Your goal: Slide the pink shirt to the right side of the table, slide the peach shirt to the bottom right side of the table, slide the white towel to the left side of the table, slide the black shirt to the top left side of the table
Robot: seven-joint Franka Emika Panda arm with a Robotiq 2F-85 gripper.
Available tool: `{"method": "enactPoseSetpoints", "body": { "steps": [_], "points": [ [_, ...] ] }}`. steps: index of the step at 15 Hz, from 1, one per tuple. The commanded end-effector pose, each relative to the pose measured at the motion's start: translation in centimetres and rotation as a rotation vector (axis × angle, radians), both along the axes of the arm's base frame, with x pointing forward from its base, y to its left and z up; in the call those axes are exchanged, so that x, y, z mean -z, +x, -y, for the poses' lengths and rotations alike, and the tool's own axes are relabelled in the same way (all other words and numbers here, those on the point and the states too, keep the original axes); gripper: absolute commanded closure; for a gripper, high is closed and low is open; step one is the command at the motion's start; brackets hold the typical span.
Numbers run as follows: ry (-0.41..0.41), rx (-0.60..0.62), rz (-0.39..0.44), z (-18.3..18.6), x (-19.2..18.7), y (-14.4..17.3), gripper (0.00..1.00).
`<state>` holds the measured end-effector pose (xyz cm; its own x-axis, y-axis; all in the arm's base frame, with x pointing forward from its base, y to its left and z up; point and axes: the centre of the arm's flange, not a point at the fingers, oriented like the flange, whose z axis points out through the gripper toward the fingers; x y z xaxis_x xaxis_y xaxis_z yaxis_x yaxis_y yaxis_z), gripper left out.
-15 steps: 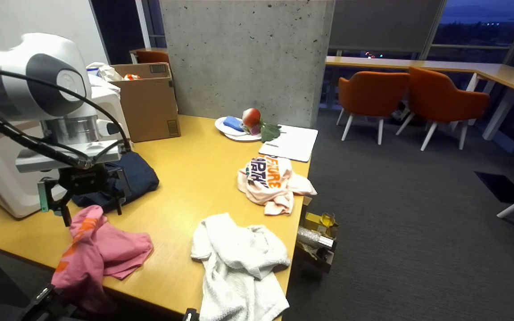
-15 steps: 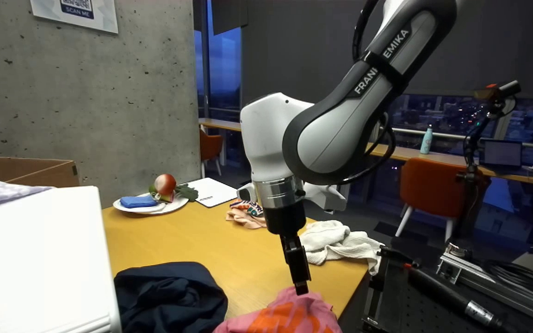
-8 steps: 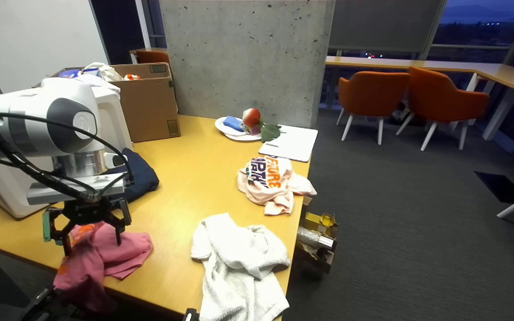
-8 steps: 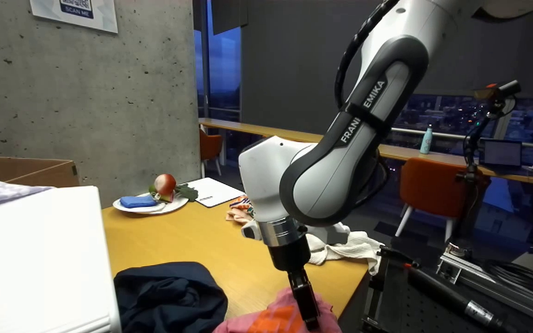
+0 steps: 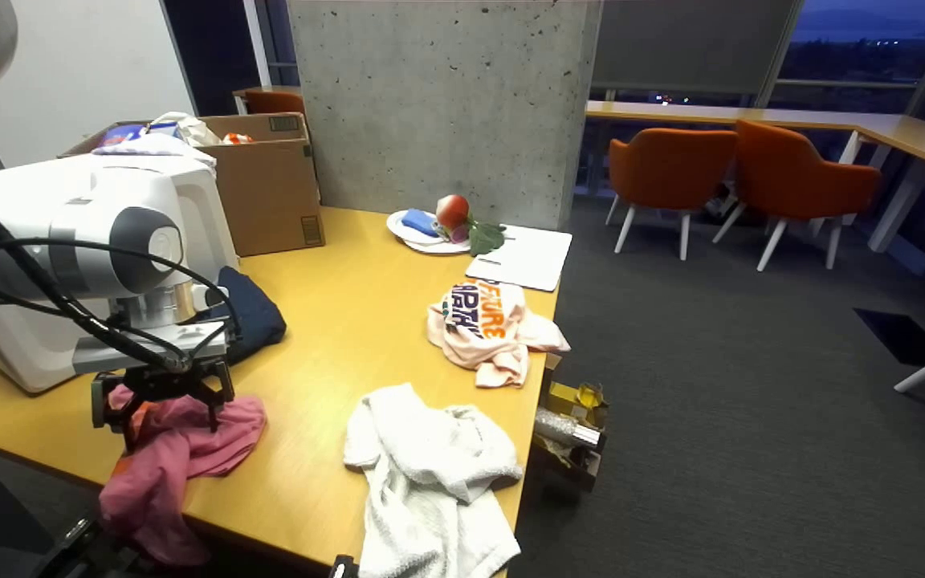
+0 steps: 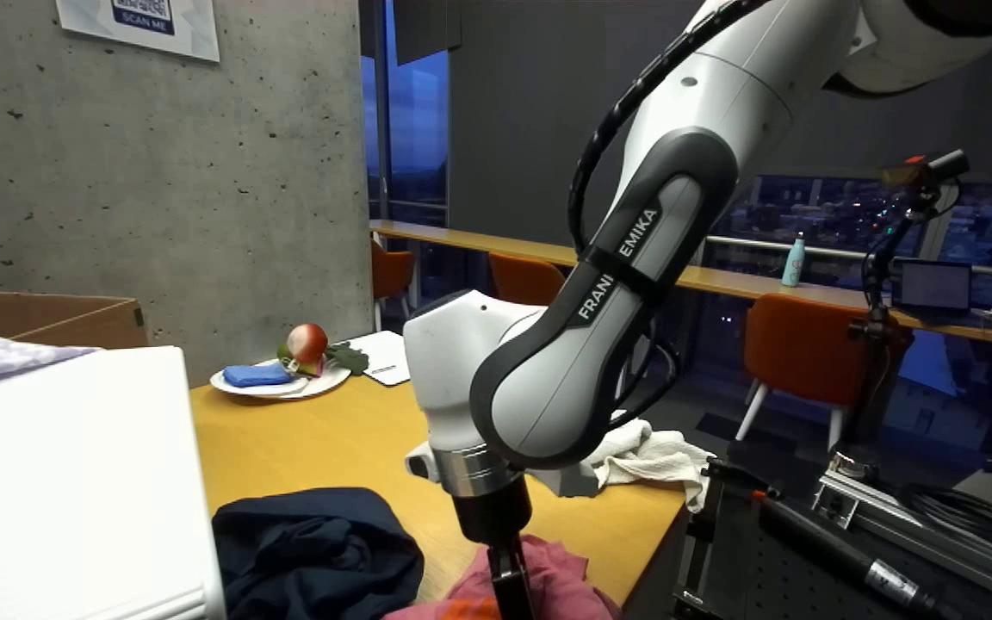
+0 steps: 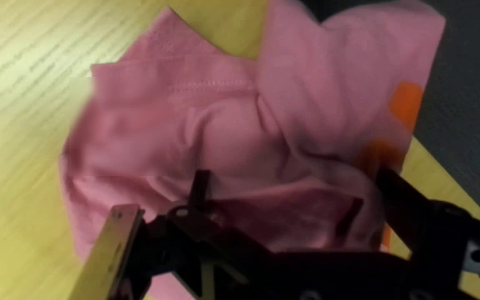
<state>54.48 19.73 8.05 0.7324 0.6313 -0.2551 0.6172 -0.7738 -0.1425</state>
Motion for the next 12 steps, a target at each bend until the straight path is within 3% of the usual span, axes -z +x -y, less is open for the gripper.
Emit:
{"method": "enactPoseSetpoints", "body": {
  "steps": [1, 9, 12],
  "points": [
    [0.039, -0.005, 0.027, -3.8, 0.2, 2.7, 0.00],
    [0.123, -0.027, 0.057, -8.9, -0.6, 5.0, 0.00],
    [0.136, -0.024, 0.065, -9.3, -1.0, 5.2, 0.00]
  ]
}}
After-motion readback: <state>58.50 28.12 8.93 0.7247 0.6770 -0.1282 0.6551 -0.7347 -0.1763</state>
